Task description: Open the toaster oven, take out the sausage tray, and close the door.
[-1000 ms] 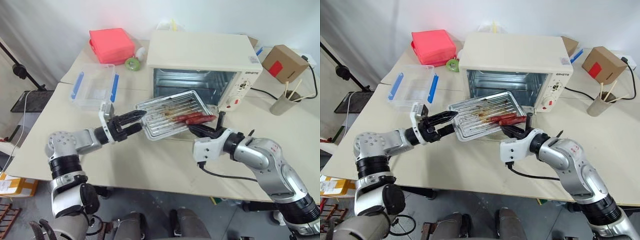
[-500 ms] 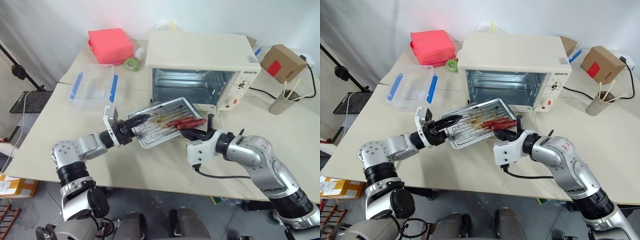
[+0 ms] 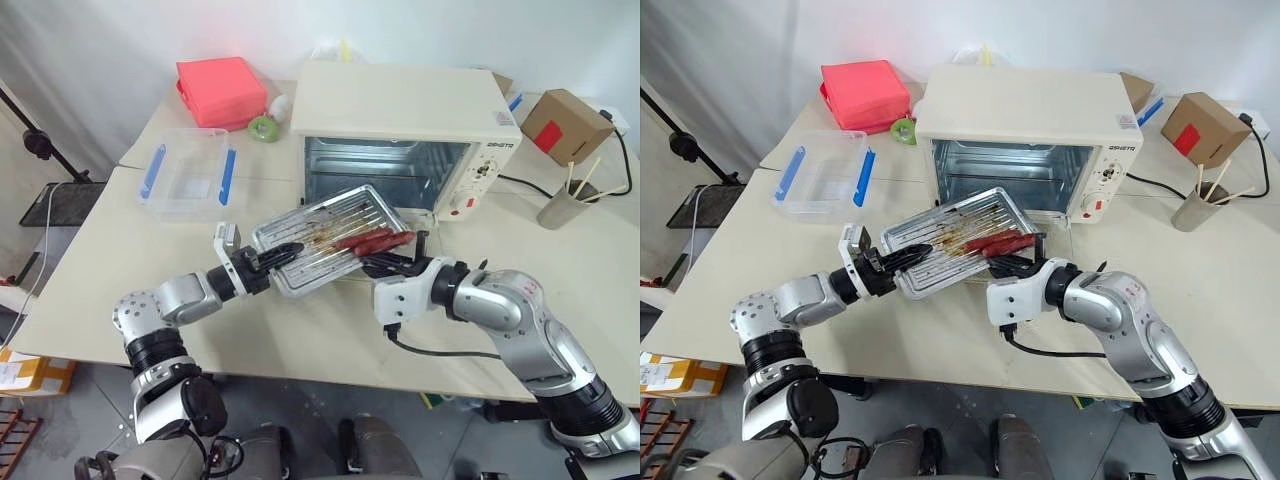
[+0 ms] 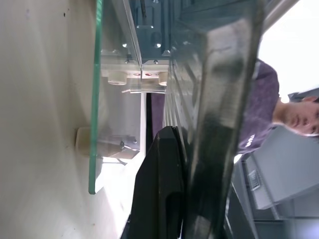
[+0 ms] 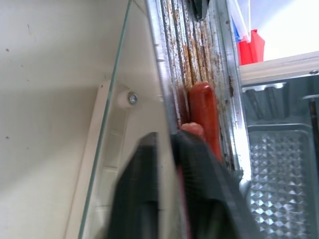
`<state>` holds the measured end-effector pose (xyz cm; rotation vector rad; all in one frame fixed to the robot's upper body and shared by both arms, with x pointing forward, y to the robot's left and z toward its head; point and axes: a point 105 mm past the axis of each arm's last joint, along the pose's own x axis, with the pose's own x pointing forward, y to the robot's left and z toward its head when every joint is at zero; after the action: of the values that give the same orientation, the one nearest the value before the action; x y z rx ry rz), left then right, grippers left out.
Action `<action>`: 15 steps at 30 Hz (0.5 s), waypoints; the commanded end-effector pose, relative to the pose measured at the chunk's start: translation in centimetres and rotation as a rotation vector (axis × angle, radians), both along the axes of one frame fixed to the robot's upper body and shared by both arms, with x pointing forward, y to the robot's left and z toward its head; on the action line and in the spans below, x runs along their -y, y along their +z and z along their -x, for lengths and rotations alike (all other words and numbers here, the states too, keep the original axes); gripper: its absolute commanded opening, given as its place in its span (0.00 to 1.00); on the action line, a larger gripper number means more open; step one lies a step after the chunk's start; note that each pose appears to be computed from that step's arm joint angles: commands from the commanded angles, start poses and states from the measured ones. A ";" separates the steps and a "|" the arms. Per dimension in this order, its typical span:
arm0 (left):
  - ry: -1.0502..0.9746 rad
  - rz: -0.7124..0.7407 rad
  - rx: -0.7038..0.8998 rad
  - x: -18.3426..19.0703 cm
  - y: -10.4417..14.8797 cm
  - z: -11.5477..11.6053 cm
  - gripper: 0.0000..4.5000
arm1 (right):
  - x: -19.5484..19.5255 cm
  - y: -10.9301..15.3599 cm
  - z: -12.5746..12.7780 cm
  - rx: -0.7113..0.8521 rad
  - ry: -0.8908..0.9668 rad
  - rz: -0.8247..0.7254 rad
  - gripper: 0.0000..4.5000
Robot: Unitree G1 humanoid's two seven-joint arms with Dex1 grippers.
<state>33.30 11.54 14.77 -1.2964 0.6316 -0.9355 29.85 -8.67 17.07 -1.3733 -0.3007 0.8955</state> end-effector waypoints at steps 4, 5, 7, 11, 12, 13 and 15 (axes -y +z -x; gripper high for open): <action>-0.008 0.070 0.034 -2.5 1.4 0.8 0.00 | 1.2 0.7 2.0 -0.071 0.046 -0.072 0.50; -0.005 0.073 0.031 -3.1 1.1 1.2 0.00 | 2.0 0.7 2.0 -0.076 0.026 -0.085 0.50; 0.007 0.103 0.040 -4.3 1.1 1.9 0.00 | 3.8 0.6 1.8 -0.101 -0.027 -0.122 0.50; 0.057 0.159 0.067 -6.7 1.2 3.4 0.00 | 8.2 0.0 1.9 -0.187 -0.116 -0.252 0.42; 0.072 0.160 0.066 -7.2 1.0 3.7 0.00 | 9.7 -0.6 2.0 -0.215 -0.150 -0.273 0.38; 0.085 0.162 0.066 -7.5 0.9 4.0 0.00 | 10.9 -1.1 2.3 -0.248 -0.168 -0.298 0.30; 0.122 0.158 0.060 -8.1 0.7 4.5 0.00 | 12.6 -1.5 2.6 -0.287 -0.190 -0.361 0.15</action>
<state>29.23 19.50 14.15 -1.4299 0.4975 -0.8937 27.48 -20.34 14.06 -0.9418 -0.0405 0.8384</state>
